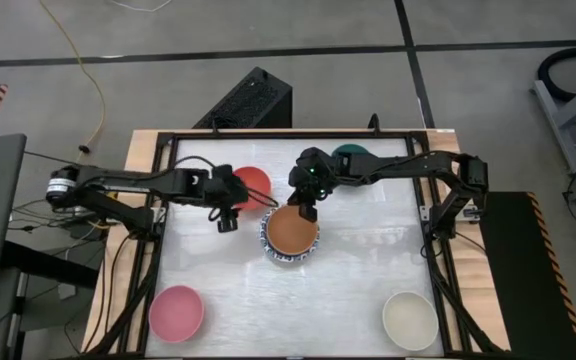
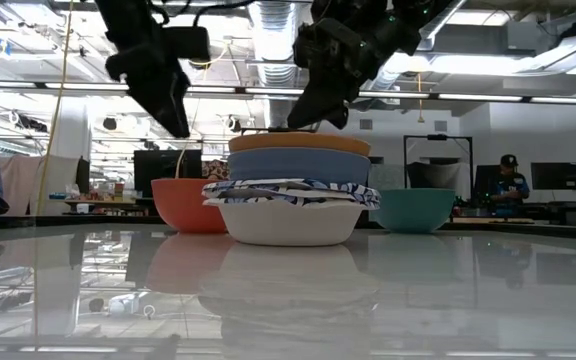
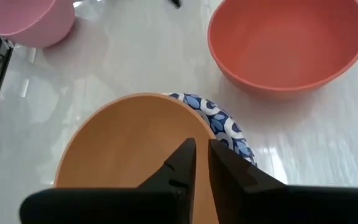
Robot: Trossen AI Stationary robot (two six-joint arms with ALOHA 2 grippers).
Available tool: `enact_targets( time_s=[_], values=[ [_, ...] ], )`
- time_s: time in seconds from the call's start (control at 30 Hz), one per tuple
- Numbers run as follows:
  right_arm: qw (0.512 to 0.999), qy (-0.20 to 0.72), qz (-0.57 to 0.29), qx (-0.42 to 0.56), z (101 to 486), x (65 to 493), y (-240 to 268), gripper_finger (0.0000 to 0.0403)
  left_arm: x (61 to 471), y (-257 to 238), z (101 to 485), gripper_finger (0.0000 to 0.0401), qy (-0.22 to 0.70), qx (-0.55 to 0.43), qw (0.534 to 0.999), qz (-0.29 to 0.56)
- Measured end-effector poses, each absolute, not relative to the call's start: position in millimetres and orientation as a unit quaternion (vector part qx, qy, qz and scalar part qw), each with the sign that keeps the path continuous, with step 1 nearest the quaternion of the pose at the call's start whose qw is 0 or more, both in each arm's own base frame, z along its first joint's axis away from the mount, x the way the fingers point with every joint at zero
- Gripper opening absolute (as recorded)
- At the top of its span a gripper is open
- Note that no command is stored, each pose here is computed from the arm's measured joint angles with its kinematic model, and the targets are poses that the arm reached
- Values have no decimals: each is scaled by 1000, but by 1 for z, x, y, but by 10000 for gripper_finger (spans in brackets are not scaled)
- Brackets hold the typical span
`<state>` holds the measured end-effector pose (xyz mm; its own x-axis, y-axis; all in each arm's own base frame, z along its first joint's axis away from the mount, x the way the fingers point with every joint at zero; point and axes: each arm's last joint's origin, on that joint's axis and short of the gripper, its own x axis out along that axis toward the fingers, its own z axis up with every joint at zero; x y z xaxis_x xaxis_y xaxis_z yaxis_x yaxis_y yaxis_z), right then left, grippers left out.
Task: Nest bowls inside each other
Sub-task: Stack the orange bowl on top of the brown bowl
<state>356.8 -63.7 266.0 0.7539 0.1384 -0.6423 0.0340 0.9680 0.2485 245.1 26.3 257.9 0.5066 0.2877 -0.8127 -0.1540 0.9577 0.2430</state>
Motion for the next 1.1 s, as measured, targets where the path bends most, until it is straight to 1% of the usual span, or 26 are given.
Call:
enact_targets(
  time_s=[0.1,0.4,0.57,0.73,0.8,0.87,1.1],
  values=[
    [925,357,28,125,265,356,-63,63,252,26,248,203,500,90,855,103],
    [918,373,27,129,262,353,-63,63,270,29,226,203,524,123,839,78],
    [918,375,26,129,262,353,-63,63,277,33,210,203,550,110,826,58],
    [918,375,26,129,262,353,-63,63,281,38,196,196,573,106,811,60],
    [917,375,26,129,262,353,-63,63,283,40,191,178,580,104,805,62],
    [917,377,26,130,262,353,-63,63,284,41,186,150,589,99,800,57],
    [913,386,25,133,260,352,-63,63,285,46,176,20,607,90,787,63]
  ],
)
